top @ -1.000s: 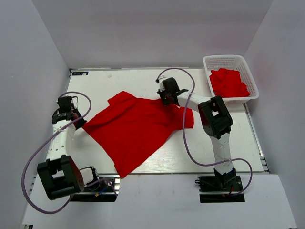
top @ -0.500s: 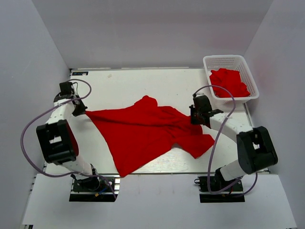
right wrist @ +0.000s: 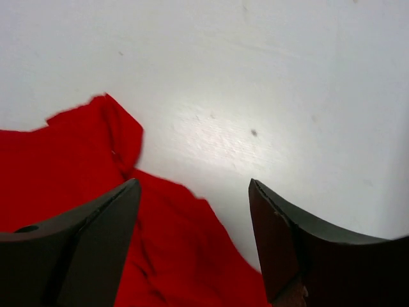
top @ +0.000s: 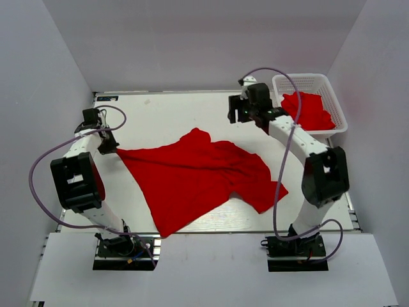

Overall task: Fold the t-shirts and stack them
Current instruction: Flatten out the tshirt

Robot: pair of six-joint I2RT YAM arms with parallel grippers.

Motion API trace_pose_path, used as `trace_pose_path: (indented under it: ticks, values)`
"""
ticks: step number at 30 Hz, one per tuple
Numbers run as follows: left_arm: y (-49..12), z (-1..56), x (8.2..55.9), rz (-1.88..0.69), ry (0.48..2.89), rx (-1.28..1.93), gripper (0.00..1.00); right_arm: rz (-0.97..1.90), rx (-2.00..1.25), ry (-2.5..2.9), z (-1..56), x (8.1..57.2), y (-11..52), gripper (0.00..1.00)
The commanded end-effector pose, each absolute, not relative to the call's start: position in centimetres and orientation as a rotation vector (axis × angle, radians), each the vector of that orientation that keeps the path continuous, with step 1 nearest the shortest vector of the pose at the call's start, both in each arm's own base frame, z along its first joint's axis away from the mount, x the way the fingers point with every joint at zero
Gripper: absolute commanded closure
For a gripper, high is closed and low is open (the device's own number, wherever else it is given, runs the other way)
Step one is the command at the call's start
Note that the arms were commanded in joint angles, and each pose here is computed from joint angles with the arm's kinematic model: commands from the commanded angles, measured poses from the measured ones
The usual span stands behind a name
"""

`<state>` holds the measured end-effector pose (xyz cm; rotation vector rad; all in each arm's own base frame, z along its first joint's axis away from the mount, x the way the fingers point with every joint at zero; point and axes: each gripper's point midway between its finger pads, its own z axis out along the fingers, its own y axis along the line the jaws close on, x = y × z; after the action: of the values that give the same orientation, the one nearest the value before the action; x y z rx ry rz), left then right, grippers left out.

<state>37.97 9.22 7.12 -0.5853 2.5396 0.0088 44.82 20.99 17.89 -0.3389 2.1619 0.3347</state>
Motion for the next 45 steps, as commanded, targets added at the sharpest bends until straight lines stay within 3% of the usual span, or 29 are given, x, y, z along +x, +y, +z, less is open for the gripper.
trace_pose_path:
  ticks: [1,11,30,33,34,35,36,37,38,45]
  values:
    - [8.8,8.4,38.1,-0.012,2.508,-0.524,1.0,0.408,-0.512,2.21,14.7,45.2,24.5,0.26]
    - [8.4,9.2,38.0,-0.034,2.489,-0.512,1.0,0.323,-0.782,2.32,5.9,40.4,27.0,0.25]
    - [8.2,9.8,37.8,-0.043,2.461,-0.501,1.0,0.203,-0.711,2.342,2.9,42.7,26.4,0.27]
    - [8.1,9.5,37.5,-0.044,2.47,-0.504,1.0,0.186,-0.717,2.37,1.2,42.9,26.4,0.42]
    - [8.1,9.5,37.5,-0.044,2.47,-0.504,1.0,0.183,-0.718,2.374,0.8,42.8,26.5,0.59]
    - [8.1,9.5,37.5,-0.044,2.47,-0.504,1.0,0.173,-0.706,2.38,0.5,43.0,26.2,0.67]
    - [8.1,9.5,37.5,-0.044,2.47,-0.504,1.0,0.164,-0.699,2.384,0.3,43.0,26.0,0.86]
    - [8.1,9.5,37.5,-0.044,2.47,-0.504,1.0,0.152,-0.68,2.381,0.5,43.2,25.8,0.86]
    - [8.1,9.5,37.5,-0.044,2.47,-0.504,1.0,0.115,-0.648,2.398,0.1,43.1,24.7,1.0]
    - [8.1,10.3,38.7,-0.061,2.459,-0.431,1.0,0.015,-0.22,2.451,3.8,43.8,17.0,1.0]
